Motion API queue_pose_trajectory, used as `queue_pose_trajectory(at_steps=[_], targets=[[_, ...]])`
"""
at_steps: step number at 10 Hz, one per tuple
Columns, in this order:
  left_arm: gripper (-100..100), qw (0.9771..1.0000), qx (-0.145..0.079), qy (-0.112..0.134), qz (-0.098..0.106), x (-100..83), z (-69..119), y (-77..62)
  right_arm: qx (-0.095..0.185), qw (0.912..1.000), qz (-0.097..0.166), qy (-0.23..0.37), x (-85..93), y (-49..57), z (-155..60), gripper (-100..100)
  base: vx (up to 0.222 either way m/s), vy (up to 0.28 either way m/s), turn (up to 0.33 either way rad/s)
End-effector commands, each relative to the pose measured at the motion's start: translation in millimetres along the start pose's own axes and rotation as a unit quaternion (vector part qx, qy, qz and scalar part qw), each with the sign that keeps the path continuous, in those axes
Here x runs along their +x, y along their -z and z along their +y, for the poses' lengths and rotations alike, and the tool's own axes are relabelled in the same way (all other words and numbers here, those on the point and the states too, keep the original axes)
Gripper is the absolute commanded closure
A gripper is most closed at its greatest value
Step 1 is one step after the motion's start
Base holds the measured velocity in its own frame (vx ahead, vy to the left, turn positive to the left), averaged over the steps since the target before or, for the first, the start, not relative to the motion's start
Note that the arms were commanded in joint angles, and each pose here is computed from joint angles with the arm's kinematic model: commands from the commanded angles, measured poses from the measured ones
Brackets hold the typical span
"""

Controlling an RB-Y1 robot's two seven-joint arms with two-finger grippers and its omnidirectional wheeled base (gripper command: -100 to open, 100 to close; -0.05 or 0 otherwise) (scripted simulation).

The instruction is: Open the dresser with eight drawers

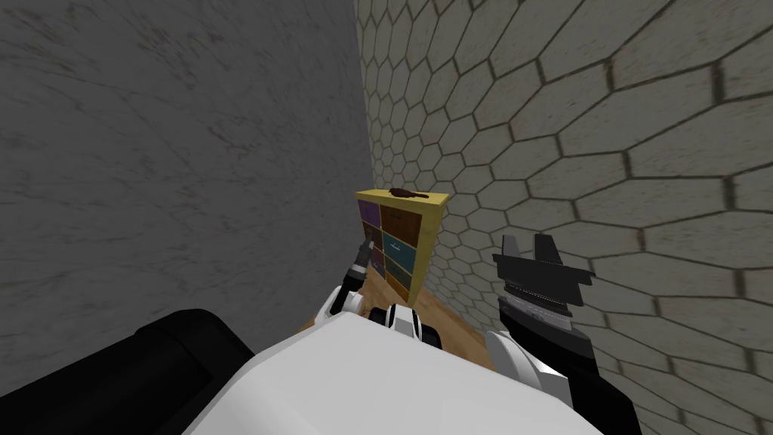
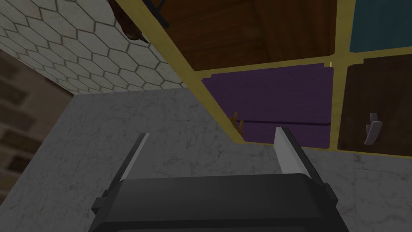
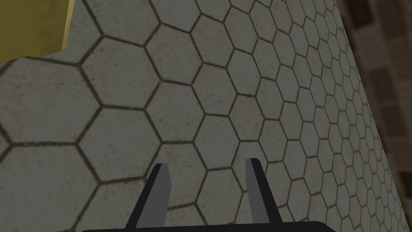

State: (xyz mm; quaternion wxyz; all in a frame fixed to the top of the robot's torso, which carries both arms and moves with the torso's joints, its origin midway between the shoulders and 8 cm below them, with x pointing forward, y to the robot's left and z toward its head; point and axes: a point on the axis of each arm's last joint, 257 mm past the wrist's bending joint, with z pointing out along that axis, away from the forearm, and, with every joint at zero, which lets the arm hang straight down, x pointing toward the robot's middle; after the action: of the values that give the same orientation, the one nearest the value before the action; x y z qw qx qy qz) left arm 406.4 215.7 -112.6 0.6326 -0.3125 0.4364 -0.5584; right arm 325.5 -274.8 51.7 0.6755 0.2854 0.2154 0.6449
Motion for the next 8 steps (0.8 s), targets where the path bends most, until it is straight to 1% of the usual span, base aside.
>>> queue_pose_trajectory(at_steps=[1,4,6,8], targets=[[-100,0.9999,-0.014,0.005,0.006,9.9,16.2,-0.3,0.000,1.0000,0.000,0.000,0.0,0.0,0.0,0,0.015,-0.013,-0.050],[-100,0.9990,-0.039,0.010,0.020,26.7,42.4,3.7,0.000,1.0000,0.000,0.000,0.0,0.0,0.0,0,0.019,-0.018,-0.073],[-100,0.9984,-0.049,0.010,0.028,33.4,53.0,6.1,0.000,1.0000,0.000,0.000,0.0,0.0,0.0,0,0.018,-0.016,-0.066],[-100,0.9964,-0.071,0.010,0.045,48.2,76.1,12.3,0.000,1.0000,0.000,0.000,0.0,0.0,0.0,0,0.023,-0.019,-0.099]])
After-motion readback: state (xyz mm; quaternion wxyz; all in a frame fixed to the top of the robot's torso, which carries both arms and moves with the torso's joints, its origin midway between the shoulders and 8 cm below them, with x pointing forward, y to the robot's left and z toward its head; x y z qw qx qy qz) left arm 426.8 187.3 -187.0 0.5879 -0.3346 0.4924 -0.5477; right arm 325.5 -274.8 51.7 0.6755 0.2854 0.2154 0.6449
